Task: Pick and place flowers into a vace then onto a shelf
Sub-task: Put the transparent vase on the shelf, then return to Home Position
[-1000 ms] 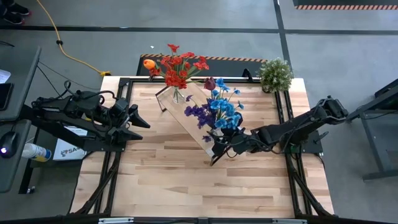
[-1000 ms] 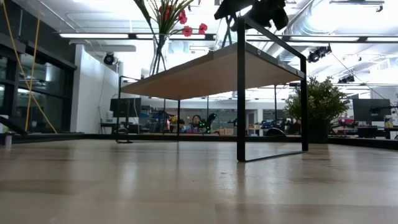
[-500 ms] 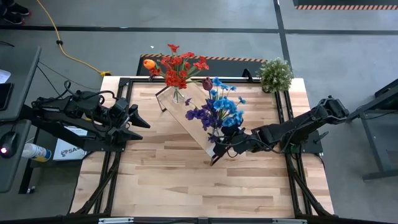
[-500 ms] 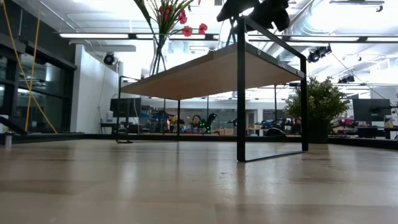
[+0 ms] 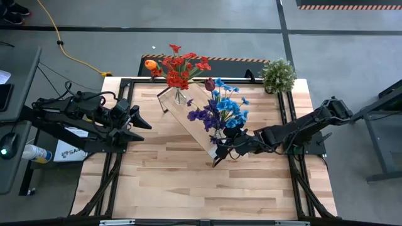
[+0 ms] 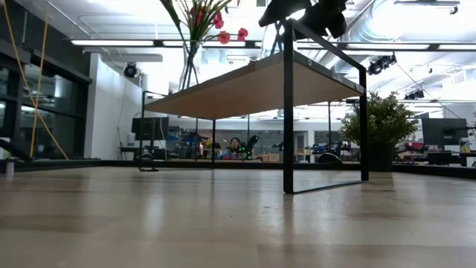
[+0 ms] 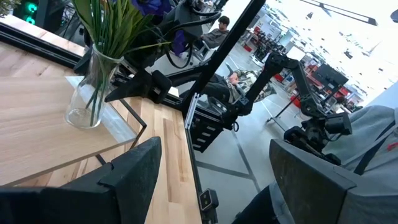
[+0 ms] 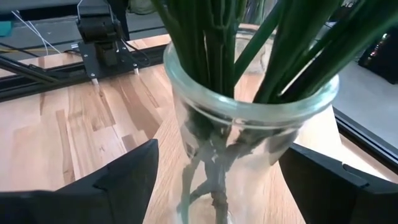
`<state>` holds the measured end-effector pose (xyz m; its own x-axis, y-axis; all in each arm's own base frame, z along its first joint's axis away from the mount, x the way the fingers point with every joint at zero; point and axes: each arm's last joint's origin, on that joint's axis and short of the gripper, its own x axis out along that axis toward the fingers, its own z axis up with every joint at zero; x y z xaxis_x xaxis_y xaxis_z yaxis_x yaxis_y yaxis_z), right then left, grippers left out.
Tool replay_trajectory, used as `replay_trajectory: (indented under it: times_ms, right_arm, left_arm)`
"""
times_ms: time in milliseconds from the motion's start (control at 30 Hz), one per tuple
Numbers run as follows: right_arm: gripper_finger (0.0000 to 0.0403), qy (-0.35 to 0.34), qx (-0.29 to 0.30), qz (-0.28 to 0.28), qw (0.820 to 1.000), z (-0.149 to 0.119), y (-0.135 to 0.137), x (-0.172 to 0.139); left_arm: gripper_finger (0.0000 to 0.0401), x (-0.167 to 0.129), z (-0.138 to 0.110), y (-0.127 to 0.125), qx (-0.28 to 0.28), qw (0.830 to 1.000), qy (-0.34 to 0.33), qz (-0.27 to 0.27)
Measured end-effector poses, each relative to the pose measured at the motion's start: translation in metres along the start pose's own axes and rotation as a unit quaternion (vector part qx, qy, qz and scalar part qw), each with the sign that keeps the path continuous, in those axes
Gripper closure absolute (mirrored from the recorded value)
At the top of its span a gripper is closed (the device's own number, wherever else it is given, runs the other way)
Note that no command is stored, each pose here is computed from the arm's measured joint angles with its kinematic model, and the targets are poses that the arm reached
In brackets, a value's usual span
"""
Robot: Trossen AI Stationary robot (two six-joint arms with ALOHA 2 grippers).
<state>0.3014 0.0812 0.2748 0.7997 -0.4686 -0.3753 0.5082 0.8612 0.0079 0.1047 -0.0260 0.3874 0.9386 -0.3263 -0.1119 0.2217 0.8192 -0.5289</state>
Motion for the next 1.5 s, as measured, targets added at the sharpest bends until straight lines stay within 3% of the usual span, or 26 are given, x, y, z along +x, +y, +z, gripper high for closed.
replay_trajectory:
  times_ms: [500,800,1200,1500]
  right_arm:
    - [0.007,0.019,-0.005,0.003,1.0,0.001,-0.007,-0.007]
    - [0.007,0.045,0.002,0.065,0.997,0.005,-0.009,-0.015]
    - [0.007,0.062,-0.007,0.093,0.994,0.002,-0.006,-0.031]
    - [0.007,0.044,-0.007,0.054,0.998,0.008,-0.018,-0.06]
  left_arm:
    - [0.0068,0.0,-0.001,0.0,-0.001,1.0,0.003,0.002]
    - [0.0068,0.0,-0.001,0.0,-0.001,1.0,0.003,0.002]
    - [0.0068,0.0,-0.001,0.0,-0.001,1.0,0.003,0.002]
    - [0.0068,0.0,-0.001,0.0,0.007,1.0,0.003,0.002]
